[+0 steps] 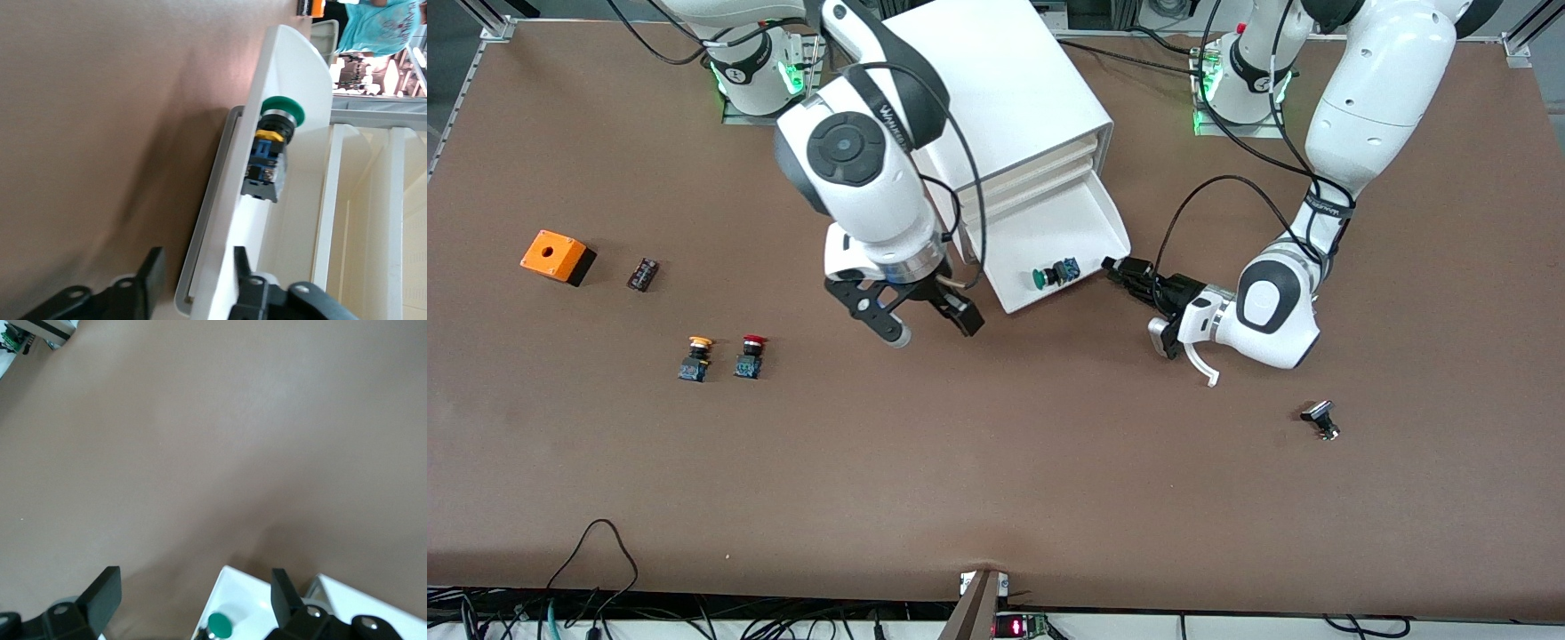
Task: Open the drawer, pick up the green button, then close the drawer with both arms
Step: 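Lower the right gripper into the drawer while the left gripper withdraws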
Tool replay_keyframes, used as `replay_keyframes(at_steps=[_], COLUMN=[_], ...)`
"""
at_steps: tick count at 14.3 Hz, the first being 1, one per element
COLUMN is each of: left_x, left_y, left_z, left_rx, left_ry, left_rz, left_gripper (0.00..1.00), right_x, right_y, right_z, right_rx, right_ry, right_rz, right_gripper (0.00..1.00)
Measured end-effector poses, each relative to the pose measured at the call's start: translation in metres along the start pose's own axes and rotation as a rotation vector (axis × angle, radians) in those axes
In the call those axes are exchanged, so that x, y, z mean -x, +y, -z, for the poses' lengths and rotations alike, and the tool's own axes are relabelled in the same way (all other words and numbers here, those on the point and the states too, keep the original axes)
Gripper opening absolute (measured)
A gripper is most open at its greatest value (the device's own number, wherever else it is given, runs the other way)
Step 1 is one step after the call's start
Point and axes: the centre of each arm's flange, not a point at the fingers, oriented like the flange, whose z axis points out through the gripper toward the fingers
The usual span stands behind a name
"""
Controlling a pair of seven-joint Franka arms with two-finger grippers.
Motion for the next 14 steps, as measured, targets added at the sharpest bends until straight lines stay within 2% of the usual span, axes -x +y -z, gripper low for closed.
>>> replay_keyframes(at_steps=[4, 5, 7, 11, 14], left_x=[-0.010, -0.014, -0.018, -0.023, -0.023], left_y=[0.027, 0.047, 0.079, 0.146, 0.200], left_z=[0.034, 0.051, 0.074, 0.123, 0.160], left_rx=[-0.107, -0.164, -0.254, -0.491, -0.666], left_ry=[-0.063, -0.086, -0.118, -0.180, -0.145], left_rz=[0.079, 0.115, 0.176, 0.324, 0.426], left_gripper=[0.95, 1.00, 1.00, 1.00, 1.00], right_x=[0.043, 0.055, 0.076, 0.131, 0.154], right_y=[-0.012, -0.016, -0.019, -0.016, -0.011], right_z=[-0.029, -0.039, -0.059, -0.105, -0.134], right_rx=[-0.001, -0.003, 0.008, 0.067, 0.105], right_ry=[-0.007, -0.013, -0.022, -0.032, -0.032], right_rz=[-0.124, -0.168, -0.211, -0.256, -0.270], right_gripper=[1.00, 1.00, 1.00, 1.00, 1.00])
